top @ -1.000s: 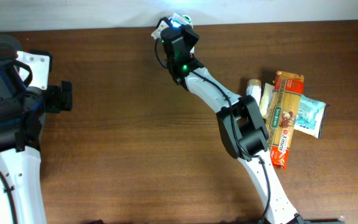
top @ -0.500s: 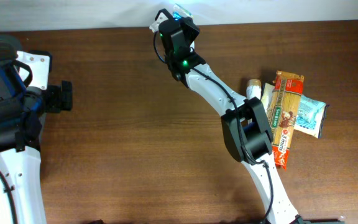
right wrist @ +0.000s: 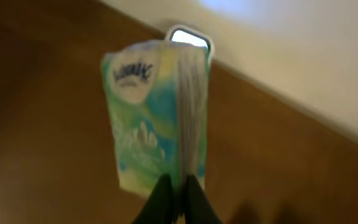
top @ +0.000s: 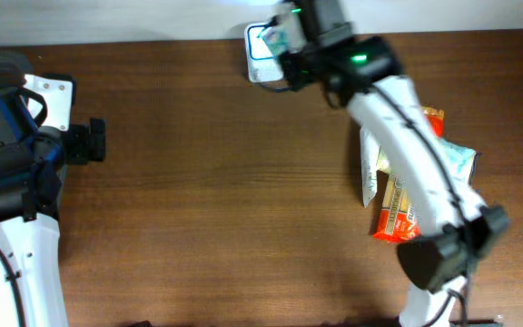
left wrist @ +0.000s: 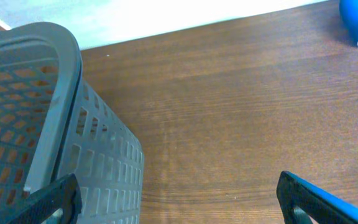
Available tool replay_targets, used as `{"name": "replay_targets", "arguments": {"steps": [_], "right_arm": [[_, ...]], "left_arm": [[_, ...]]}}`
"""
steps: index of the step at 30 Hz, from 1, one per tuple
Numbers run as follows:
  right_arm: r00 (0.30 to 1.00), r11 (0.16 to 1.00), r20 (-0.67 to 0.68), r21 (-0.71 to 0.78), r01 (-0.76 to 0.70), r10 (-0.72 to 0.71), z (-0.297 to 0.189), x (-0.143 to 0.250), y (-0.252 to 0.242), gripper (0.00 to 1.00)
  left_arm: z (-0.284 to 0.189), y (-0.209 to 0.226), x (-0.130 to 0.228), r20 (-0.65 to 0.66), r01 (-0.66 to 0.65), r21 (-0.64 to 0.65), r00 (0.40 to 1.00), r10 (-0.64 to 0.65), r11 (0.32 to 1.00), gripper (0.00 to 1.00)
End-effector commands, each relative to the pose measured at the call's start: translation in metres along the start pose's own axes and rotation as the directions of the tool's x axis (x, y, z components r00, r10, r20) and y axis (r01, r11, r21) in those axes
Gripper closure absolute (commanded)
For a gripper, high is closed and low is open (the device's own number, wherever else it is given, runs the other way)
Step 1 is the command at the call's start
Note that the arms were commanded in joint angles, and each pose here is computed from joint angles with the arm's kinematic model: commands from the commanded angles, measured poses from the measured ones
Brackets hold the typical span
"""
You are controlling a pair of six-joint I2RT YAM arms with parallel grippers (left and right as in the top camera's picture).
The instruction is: Scan the item barcode
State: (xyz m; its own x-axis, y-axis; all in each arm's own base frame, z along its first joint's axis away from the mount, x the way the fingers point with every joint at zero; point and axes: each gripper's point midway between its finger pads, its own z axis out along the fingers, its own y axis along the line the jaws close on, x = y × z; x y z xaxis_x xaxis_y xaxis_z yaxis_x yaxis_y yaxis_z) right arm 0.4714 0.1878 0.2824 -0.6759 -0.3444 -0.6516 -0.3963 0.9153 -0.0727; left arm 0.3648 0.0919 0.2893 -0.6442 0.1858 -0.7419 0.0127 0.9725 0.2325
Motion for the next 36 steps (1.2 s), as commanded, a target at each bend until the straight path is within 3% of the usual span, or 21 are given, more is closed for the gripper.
{"name": "replay_targets", "arguments": {"steps": [1, 6, 7, 9, 10, 12, 14, 17, 21, 22, 27, 30, 32, 36], "right_arm": [[0.938, 0.957, -0.197, 0.006, -0.290, 0.286, -0.028, 0.057, -0.045, 0.96], [0.729, 0.871, -0.482, 0.197, -0.450, 0.486, -0.009, 0.172, -0.110, 0.96], [0.666, 0.827, -0.494, 0.275, -0.490, 0.559, 0.004, 0.200, -0.123, 0.96], [0.629, 0.794, -0.487, 0.332, -0.509, 0.606, 0.031, 0.236, -0.138, 0.95], [0.624, 0.790, -0.486, 0.338, -0.511, 0.612, 0.038, 0.244, -0.139, 0.88], [0.607, 0.769, -0.472, 0.384, -0.511, 0.639, 0.038, 0.250, -0.143, 0.59], [0.622, 0.777, -0.466, 0.372, -0.507, 0.629, 0.026, 0.238, -0.143, 0.56], [0.718, 0.842, -0.452, 0.172, -0.511, 0.529, -0.016, 0.188, -0.123, 0.46], [0.842, 0.882, -0.269, 0.074, -0.466, 0.468, -0.096, 0.133, -0.093, 0.38], [0.892, 0.905, -0.162, 0.029, -0.424, 0.423, -0.138, 0.118, -0.073, 0.02], [0.940, 0.941, 0.070, -0.086, -0.329, 0.335, -0.243, 0.116, -0.025, 0.01], [0.938, 0.931, 0.175, -0.272, -0.245, 0.298, -0.295, 0.120, 0.015, 0.01], [0.930, 0.941, 0.232, -0.251, -0.225, 0.285, -0.314, 0.128, 0.015, 0.02], [0.909, 0.960, 0.312, -0.068, -0.271, 0.278, -0.332, 0.143, -0.014, 0.01]], "left_arm": [[-0.001, 0.000, -0.002, 0.009, -0.010, 0.004, 1.000, 0.010, 1.000, 0.01], [-0.001, 0.000, -0.002, 0.009, -0.010, 0.004, 1.000, 0.010, 1.000, 0.01], [-0.001, 0.000, -0.002, 0.009, -0.011, 0.004, 1.000, 0.011, 1.000, 0.01], [-0.001, 0.000, -0.002, 0.009, -0.010, 0.004, 1.000, 0.010, 1.000, 0.01], [-0.001, 0.000, -0.002, 0.009, -0.010, 0.004, 1.000, 0.010, 1.000, 0.01], [-0.001, 0.000, -0.002, 0.009, -0.011, 0.004, 1.000, 0.011, 1.000, 0.01], [-0.001, 0.001, -0.002, 0.009, -0.010, 0.004, 1.000, 0.010, 1.000, 0.01], [-0.001, 0.000, -0.002, 0.009, -0.010, 0.004, 1.000, 0.010, 1.000, 0.01], [-0.001, 0.000, -0.002, 0.009, -0.010, 0.004, 1.000, 0.010, 1.000, 0.01], [-0.001, 0.000, -0.002, 0.009, -0.010, 0.004, 1.000, 0.010, 1.000, 0.01], [-0.001, 0.000, -0.002, 0.009, -0.010, 0.004, 1.000, 0.010, 1.000, 0.01], [-0.001, 0.000, -0.002, 0.009, -0.010, 0.004, 1.000, 0.010, 1.000, 0.01], [-0.001, 0.000, -0.002, 0.009, -0.011, 0.004, 1.000, 0.011, 1.000, 0.01], [-0.001, 0.000, -0.002, 0.009, -0.010, 0.004, 1.000, 0.010, 1.000, 0.01]]}}
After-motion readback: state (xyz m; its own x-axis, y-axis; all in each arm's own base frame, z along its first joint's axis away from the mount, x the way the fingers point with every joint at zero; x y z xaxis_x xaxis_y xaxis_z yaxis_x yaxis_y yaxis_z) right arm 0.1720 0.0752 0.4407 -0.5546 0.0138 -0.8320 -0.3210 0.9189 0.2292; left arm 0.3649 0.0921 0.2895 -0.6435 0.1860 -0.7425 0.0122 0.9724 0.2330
